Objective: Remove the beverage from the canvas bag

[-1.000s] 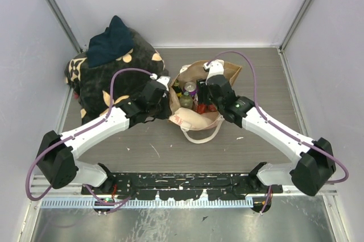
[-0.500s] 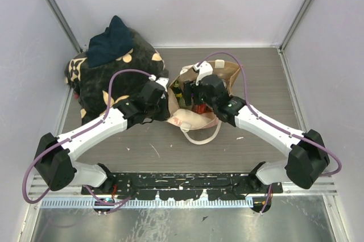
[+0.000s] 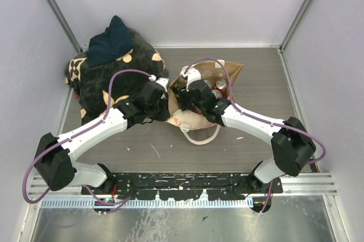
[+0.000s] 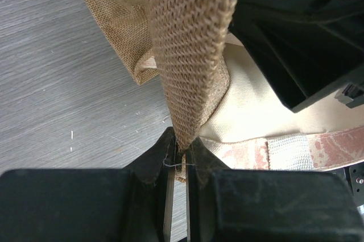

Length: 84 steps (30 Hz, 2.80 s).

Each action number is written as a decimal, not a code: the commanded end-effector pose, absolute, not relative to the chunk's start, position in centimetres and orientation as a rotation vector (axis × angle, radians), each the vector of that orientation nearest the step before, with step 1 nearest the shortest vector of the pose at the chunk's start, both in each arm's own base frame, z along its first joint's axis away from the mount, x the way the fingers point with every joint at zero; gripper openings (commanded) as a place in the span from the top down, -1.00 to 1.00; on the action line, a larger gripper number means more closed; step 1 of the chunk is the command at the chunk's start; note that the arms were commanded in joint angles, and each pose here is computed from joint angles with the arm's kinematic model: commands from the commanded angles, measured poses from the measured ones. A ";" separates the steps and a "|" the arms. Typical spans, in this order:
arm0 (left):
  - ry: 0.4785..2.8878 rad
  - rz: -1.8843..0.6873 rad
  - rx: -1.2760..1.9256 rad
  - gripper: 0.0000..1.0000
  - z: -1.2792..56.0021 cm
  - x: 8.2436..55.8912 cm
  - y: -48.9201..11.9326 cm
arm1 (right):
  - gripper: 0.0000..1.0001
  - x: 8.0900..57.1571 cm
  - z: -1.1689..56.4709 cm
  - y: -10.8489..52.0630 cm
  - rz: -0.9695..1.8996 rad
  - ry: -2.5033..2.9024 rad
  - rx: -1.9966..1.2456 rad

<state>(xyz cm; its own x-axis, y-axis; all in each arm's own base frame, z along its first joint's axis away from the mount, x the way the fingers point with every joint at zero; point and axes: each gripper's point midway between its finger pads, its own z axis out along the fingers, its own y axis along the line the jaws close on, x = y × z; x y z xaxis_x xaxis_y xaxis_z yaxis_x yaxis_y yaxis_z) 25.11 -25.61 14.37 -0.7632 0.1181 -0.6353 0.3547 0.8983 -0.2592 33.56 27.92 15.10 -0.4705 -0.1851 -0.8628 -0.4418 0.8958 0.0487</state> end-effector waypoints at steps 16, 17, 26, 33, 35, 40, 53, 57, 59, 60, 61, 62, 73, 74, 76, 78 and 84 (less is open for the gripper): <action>2.615 -0.371 0.406 0.65 10.7 22.0 -23.3 | 0.99 34.8 20.1 28.4 0.305 1.897 -0.412; 2.614 -0.370 0.408 0.65 10.8 22.0 -23.3 | 0.99 34.8 21.2 28.4 0.308 1.866 -0.410; 2.601 -0.370 0.418 0.65 11.1 22.3 -23.4 | 0.99 34.2 33.8 28.7 0.395 1.601 -0.367; 2.597 -0.380 0.423 0.65 11.4 22.4 -23.7 | 0.99 32.8 42.0 26.7 0.403 1.462 -0.313; 2.594 -0.384 0.423 0.65 11.5 22.4 -23.7 | 0.99 32.3 44.4 25.4 0.382 1.428 -0.288; 2.585 -0.387 0.429 0.65 11.7 22.6 -23.8 | 0.99 30.6 50.0 20.5 0.287 1.323 -0.184; 2.574 -0.418 0.461 0.65 12.2 22.7 -24.5 | 0.99 25.8 53.1 3.7 -0.233 1.184 0.301; 2.577 -0.420 0.480 0.65 12.0 22.7 -24.6 | 0.99 24.6 51.8 -0.3 -0.365 1.174 0.391; 2.580 -0.425 0.495 0.65 11.9 22.7 -24.8 | 0.99 24.6 50.9 -2.2 -0.412 1.177 0.437; 2.578 -0.429 0.499 0.65 11.9 22.7 -24.9 | 0.99 24.7 50.4 -3.0 -0.431 1.183 0.457; 2.579 -0.431 0.503 0.64 11.9 22.8 -24.9 | 0.99 24.9 49.9 -3.7 -0.448 1.189 0.472; 2.578 -0.433 0.506 0.64 11.9 22.8 -25.0 | 0.99 25.2 49.2 -4.2 -0.464 1.205 0.477; 2.551 -0.427 0.543 0.64 12.3 23.3 -25.3 | 0.99 30.5 41.3 -9.7 -0.582 1.379 0.539; 2.547 -0.426 0.542 0.64 12.4 23.4 -25.3 | 0.99 31.1 40.4 -10.1 -0.585 1.399 0.544; 2.544 -0.419 0.538 0.64 12.5 23.3 -25.1 | 0.99 32.2 38.6 -10.7 -0.577 1.435 0.554; 2.544 -0.410 0.530 0.64 12.5 23.3 -24.8 | 0.99 33.3 36.7 -10.9 -0.540 1.467 0.557; 2.560 -0.405 0.522 0.64 12.6 23.0 -24.6 | 0.99 35.8 32.3 -9.8 -0.372 1.519 0.495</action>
<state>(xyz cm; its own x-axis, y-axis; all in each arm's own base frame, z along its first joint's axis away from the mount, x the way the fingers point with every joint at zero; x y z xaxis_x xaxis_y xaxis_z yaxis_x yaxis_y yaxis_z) 24.96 -25.99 13.71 -0.7665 0.2302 -0.5996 0.4288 0.8784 -0.2109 33.57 -11.63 27.98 -0.2348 -0.0010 -0.9720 0.6202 0.7698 -0.1506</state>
